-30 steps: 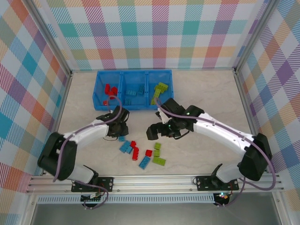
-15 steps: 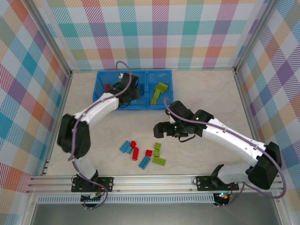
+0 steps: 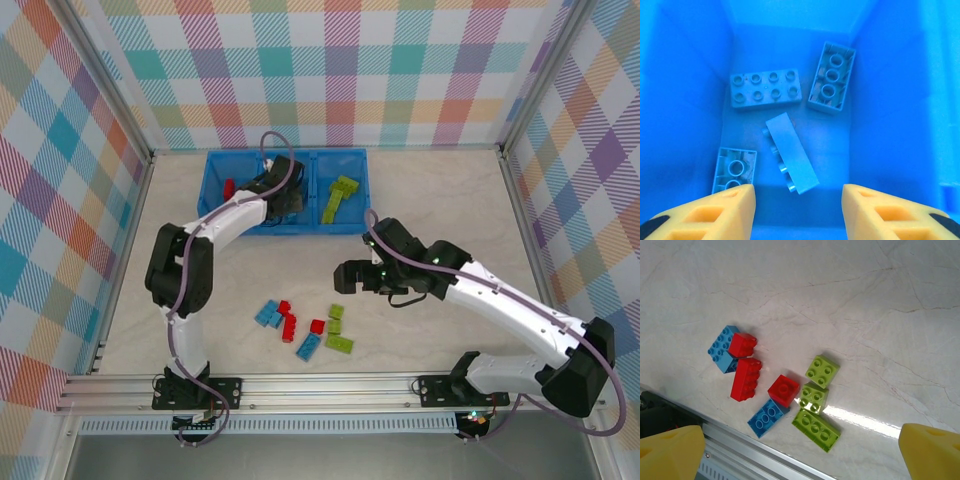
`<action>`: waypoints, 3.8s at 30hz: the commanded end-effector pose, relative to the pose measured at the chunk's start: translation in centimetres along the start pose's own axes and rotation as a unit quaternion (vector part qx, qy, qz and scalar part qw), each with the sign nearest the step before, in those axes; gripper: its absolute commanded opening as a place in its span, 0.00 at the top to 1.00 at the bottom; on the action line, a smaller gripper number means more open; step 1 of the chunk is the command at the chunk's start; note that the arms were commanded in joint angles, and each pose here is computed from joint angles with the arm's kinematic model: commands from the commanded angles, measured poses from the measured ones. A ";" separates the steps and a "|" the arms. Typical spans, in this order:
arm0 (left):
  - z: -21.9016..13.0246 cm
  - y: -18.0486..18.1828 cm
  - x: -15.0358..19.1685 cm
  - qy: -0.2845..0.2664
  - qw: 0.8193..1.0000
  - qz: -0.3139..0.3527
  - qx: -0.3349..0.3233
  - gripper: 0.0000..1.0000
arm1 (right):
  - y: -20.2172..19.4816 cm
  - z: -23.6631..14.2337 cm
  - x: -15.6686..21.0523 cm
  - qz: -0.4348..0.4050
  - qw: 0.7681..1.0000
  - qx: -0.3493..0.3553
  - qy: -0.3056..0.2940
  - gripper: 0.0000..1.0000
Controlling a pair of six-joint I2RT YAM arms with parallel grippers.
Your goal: Sort the legos into containers by color
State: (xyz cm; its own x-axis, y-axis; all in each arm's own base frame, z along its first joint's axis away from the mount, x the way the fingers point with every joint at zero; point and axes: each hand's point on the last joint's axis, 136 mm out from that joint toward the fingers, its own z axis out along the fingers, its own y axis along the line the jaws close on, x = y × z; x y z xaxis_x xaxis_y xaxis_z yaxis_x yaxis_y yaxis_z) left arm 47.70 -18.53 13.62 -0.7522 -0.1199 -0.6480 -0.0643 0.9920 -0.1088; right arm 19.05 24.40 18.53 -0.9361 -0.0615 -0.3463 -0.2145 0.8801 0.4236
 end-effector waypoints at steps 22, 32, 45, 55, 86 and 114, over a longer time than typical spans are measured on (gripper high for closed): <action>-28.8 3.3 14.9 -0.069 0.907 0.275 0.312 0.40 | 7.0 11.6 3.7 -0.160 0.981 0.022 0.110 0.00; -18.8 5.2 18.4 0.153 0.976 0.032 0.153 0.50 | 6.6 9.8 3.5 -0.170 0.982 0.003 0.088 0.00; -14.0 2.6 21.0 0.205 0.968 0.023 0.144 0.48 | -3.2 9.7 4.6 0.034 0.992 0.105 0.067 0.06; -14.1 2.7 21.1 0.196 0.968 0.076 0.134 0.44 | -1.9 14.1 5.1 0.097 0.977 0.158 0.109 0.19; -26.4 -3.8 16.7 0.042 0.888 0.111 0.445 0.14 | -2.9 8.2 -21.1 -0.037 0.986 0.071 -0.147 0.74; -14.6 0.9 21.1 0.165 0.973 0.091 0.134 0.38 | -1.2 -2.2 -5.8 -0.022 0.996 -0.083 -0.031 0.23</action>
State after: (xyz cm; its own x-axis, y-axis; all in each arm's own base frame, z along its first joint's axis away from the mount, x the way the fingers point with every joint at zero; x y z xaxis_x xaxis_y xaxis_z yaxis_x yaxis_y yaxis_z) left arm 21.68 -20.01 11.32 -0.9108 0.0876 -0.4036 0.2343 0.9143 -0.3304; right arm 28.48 22.80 24.79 -0.8251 -0.0045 -0.5650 -0.3281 0.8179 0.4726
